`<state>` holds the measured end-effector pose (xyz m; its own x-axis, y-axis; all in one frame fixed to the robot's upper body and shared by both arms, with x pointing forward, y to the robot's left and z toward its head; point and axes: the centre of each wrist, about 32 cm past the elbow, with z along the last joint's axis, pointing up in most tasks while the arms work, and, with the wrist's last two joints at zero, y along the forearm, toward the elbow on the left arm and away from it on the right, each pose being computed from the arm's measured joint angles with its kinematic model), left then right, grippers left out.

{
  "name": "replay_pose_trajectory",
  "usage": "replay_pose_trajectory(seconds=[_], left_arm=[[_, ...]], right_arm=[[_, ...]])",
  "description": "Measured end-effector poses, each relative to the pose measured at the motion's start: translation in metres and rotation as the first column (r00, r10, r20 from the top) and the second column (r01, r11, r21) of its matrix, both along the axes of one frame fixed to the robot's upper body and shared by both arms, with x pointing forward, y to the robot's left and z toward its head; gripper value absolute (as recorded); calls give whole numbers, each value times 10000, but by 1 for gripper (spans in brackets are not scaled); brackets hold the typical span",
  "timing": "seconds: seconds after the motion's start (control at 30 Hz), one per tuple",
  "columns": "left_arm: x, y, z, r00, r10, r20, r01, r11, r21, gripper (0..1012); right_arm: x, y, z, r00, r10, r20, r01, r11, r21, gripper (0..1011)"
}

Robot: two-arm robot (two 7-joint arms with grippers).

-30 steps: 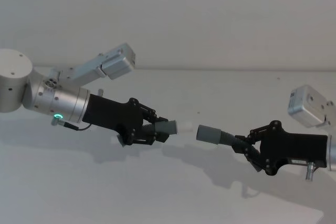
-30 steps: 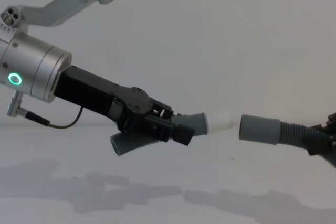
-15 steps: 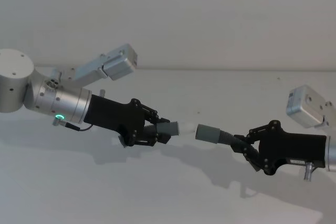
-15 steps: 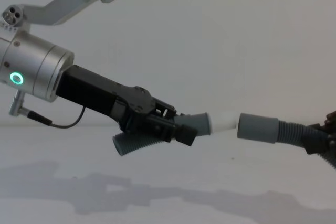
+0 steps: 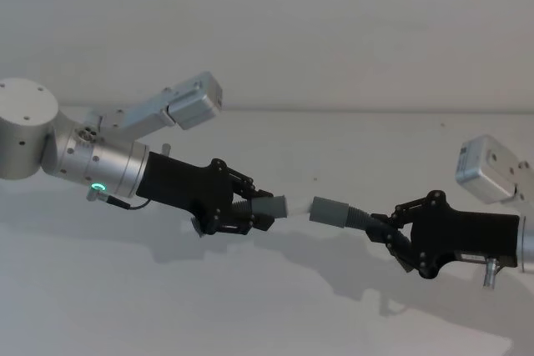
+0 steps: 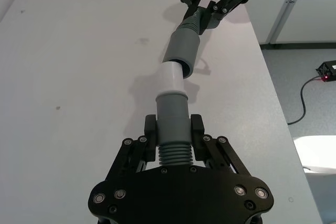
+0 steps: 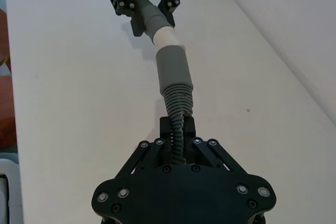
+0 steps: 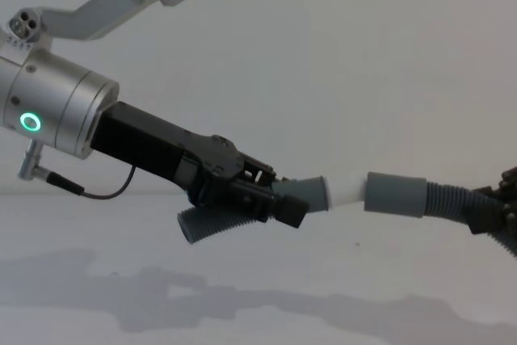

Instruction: Use both hands to pick up one end of the pipe from the table, align the ends, and insert them.

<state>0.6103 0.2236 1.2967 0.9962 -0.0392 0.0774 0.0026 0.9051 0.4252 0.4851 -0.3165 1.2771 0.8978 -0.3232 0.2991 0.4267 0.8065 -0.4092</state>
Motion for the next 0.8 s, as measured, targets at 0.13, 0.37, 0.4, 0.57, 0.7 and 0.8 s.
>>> replay_pose_trajectory(seconds=[0.13, 0.37, 0.4, 0.57, 0.7, 0.8], left_arm=[[4, -9, 0, 10000, -13, -13, 13, 10000, 16, 371], [13, -27, -2, 10000, -49, -48, 49, 10000, 23, 371], [14, -33, -3, 10000, -70, -55, 70, 10000, 15, 371], [17, -62, 1, 9998, -170, -64, 170, 9999, -7, 371], [16, -69, 2, 9998, -204, -72, 204, 9998, -2, 371], [12, -74, 11, 9997, -236, -51, 236, 9997, 17, 371]], right_arm=[[-6, 0, 7, 10000, 40, 15, -40, 10000, 11, 114], [-15, -1, 19, 9999, 125, 43, -125, 9999, 18, 114], [-15, 0, 20, 9999, 135, 45, -135, 9999, 21, 114], [-18, -1, 25, 9998, 175, 37, -175, 9998, 25, 114], [-18, 1, 29, 9998, 201, 38, -201, 9998, 30, 114], [-19, 1, 30, 9997, 222, 33, -222, 9998, 26, 114]])
